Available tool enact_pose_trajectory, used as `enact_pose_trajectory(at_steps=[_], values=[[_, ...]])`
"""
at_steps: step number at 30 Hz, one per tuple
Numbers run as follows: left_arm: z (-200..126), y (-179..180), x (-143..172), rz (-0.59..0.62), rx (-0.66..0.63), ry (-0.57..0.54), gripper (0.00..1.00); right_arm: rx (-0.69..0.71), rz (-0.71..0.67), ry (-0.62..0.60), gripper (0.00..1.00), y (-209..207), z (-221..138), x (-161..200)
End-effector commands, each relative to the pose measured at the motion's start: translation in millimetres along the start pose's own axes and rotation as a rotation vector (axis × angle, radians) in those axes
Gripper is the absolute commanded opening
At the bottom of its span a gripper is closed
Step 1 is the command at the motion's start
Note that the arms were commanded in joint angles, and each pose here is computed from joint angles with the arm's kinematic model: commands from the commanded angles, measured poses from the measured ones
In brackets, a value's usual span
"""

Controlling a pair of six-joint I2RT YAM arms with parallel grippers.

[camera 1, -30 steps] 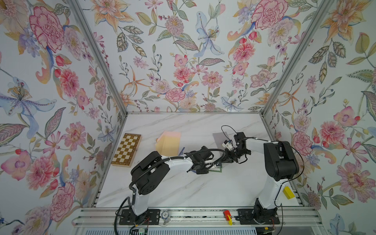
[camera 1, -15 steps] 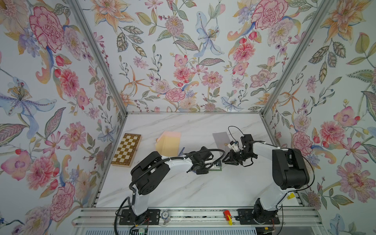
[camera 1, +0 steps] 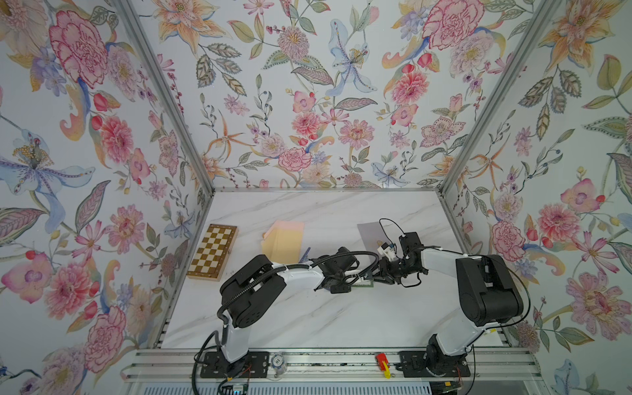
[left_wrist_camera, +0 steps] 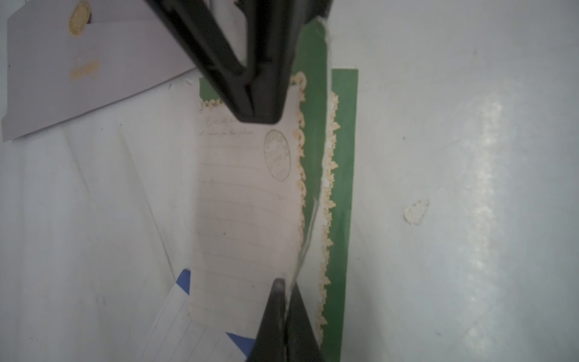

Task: Fold the letter paper in half and place it into the envelope
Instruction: Fold the letter paper at the center of the board.

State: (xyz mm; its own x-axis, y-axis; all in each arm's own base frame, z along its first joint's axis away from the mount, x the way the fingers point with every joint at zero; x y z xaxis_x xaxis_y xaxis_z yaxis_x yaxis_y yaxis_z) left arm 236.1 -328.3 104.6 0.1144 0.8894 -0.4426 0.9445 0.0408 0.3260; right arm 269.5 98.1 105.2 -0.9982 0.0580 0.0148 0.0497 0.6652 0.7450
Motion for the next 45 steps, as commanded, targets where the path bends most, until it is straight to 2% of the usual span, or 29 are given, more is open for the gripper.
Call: enact_pose_trajectory(at_steps=[1, 5, 11, 13, 16, 17, 19, 23, 27, 32, 35, 40, 45], values=[[-2, -9, 2, 0.005, 0.006, 0.021, 0.0, 0.008, -0.001, -0.026, 0.34, 0, -1, 2], [-4, -9, 1, 0.01, -0.003, 0.019, 0.0, -0.02, 0.008, -0.025, 0.33, -3, 4, 0], [-3, -11, 1, 0.023, -0.025, 0.034, 0.0, -0.059, 0.013, -0.039, 0.26, -4, 8, -1], [-3, -11, 2, 0.026, -0.042, 0.042, 0.14, -0.058, 0.012, -0.043, 0.22, -4, 8, -1], [-8, -11, 0, 0.036, -0.071, 0.022, 0.12, -0.051, 0.013, -0.041, 0.15, -7, 9, 1], [-10, -11, -1, 0.036, -0.079, 0.013, 0.15, -0.047, 0.01, -0.044, 0.13, -8, 10, 1], [-18, -11, -2, 0.034, -0.097, -0.023, 0.27, -0.043, -0.004, -0.053, 0.08, -9, 11, 1], [-36, -15, -5, 0.053, -0.078, -0.111, 0.33, -0.049, -0.074, -0.075, 0.05, -9, 12, 1], [-61, -17, -13, 0.06, -0.059, -0.228, 0.34, 0.0, -0.171, -0.105, 0.01, -5, 13, 5], [-78, 3, -8, -0.044, -0.136, -0.334, 0.34, 0.085, -0.342, -0.168, 0.0, 13, 15, 14], [-71, 22, -1, -0.134, -0.08, -0.349, 0.35, 0.131, -0.406, -0.231, 0.0, 22, 14, 20], [-45, 30, 4, -0.171, 0.021, -0.283, 0.35, 0.139, -0.47, -0.346, 0.0, 30, 11, 30], [-37, 37, 14, -0.231, 0.064, -0.343, 0.35, 0.124, -0.511, -0.379, 0.0, 30, 12, 39]])
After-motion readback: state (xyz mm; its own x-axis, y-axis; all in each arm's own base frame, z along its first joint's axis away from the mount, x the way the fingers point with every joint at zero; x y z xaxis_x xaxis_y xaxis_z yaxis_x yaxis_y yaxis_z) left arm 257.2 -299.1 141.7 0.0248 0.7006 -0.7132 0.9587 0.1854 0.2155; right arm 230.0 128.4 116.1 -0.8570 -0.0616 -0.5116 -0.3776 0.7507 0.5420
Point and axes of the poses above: each gripper's point midway between its finger pads, its own z axis out along the fingers, its own y axis along the line the jaws close on, x = y × z, the point moved 10 cm from there along -z, back along the fingers
